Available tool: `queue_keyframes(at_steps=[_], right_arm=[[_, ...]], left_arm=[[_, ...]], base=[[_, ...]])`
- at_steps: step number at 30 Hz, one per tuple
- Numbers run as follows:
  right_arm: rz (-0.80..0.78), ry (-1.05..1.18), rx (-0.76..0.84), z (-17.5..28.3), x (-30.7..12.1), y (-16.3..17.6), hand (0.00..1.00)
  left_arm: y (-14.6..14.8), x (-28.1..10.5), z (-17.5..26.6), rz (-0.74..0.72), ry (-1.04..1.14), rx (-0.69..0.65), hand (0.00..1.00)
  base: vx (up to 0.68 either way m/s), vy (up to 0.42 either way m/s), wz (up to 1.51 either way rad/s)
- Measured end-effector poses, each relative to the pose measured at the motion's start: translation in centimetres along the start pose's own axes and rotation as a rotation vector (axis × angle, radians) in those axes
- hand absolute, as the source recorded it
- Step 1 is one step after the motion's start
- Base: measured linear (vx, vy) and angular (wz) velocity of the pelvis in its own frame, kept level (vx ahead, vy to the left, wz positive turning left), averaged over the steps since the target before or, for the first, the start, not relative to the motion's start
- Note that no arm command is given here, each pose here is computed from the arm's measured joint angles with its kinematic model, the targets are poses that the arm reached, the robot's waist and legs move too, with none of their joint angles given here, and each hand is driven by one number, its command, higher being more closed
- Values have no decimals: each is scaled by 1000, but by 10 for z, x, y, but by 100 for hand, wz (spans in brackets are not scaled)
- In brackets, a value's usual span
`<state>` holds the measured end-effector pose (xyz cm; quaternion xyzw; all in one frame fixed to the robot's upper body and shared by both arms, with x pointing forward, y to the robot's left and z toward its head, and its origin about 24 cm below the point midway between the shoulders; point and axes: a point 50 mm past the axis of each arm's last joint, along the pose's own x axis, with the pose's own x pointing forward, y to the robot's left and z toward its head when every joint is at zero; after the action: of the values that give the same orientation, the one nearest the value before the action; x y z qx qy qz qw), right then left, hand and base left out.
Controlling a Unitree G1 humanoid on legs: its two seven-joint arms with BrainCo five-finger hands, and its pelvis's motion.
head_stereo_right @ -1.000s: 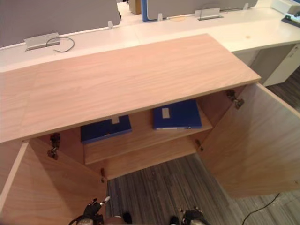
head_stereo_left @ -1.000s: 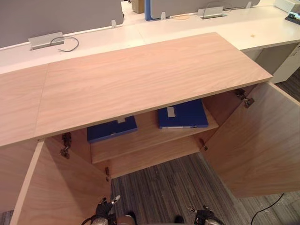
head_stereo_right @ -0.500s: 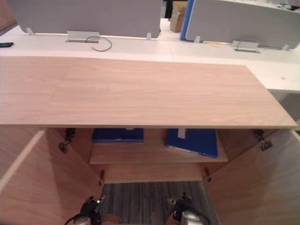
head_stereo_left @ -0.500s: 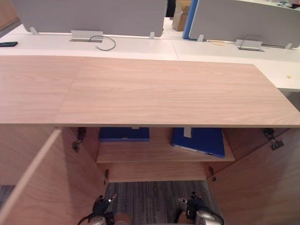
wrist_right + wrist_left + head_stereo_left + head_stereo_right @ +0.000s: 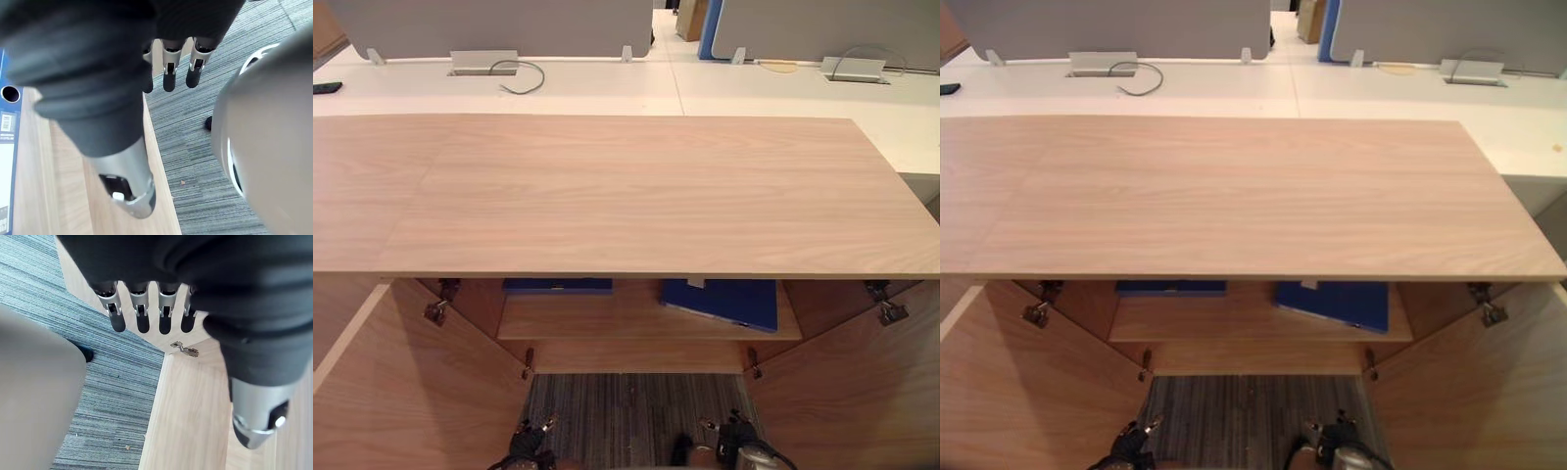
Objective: Walk over to the cabinet, pick up the folder, carry it to the office cabinet, place the folder inside the office cabinet, then close the office cabinet door
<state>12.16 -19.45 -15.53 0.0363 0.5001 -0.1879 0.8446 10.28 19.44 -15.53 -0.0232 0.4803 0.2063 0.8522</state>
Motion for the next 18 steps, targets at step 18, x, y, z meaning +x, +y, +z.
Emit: queue_keyframes(at_steps=[18], right_arm=[[27,-36,-90,5,0,4,0]], left_arm=[[4,3,9,-5,-17,-2,0]], base=[[-55,-30,4]])
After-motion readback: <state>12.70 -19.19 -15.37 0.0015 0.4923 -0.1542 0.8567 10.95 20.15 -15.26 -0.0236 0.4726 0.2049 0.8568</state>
